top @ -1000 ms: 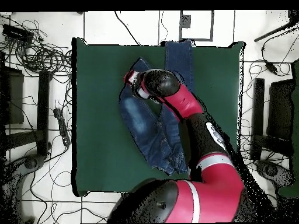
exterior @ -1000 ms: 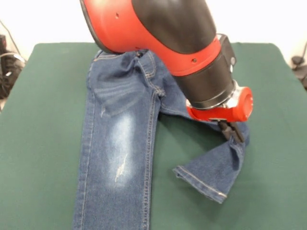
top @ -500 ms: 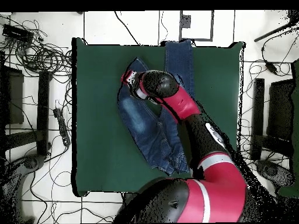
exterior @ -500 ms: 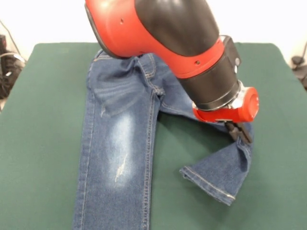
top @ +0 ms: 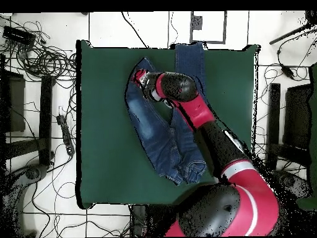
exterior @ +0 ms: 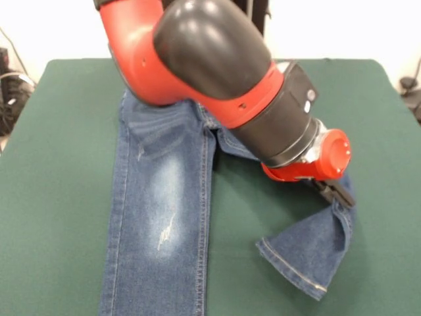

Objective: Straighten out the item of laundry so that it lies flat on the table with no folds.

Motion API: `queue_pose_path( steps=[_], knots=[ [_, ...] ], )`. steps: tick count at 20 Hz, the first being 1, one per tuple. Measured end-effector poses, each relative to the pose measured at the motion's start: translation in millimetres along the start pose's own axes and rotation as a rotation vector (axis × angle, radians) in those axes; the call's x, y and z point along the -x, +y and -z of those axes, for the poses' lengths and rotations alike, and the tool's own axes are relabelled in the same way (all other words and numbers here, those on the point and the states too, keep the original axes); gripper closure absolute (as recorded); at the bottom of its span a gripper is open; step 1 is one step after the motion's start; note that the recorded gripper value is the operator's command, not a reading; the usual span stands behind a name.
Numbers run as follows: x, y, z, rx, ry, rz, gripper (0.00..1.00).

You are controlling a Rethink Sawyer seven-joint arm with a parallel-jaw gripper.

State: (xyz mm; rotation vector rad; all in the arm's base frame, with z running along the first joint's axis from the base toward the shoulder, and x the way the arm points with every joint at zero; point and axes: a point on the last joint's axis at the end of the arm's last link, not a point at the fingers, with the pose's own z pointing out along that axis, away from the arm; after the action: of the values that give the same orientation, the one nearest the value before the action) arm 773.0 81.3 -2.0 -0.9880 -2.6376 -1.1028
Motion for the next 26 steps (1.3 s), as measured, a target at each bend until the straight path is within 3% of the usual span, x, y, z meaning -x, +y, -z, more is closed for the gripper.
queue_pose_path(
  steps=[1,2,13,19,22,26],
  knots=[
    [1,-3,-3,0.018,0.011,-0.011,1.00],
    [1,-6,-7,0.037,0.025,-0.019,0.00],
    [-18,-9,-38,0.040,0.071,0.031,0.00],
    [-28,-12,-51,-0.004,0.060,0.102,0.00],
    [-34,-15,-59,-0.098,0.022,0.219,0.00],
    [-40,-6,-64,-0.346,-0.094,0.541,0.00]
  ],
)
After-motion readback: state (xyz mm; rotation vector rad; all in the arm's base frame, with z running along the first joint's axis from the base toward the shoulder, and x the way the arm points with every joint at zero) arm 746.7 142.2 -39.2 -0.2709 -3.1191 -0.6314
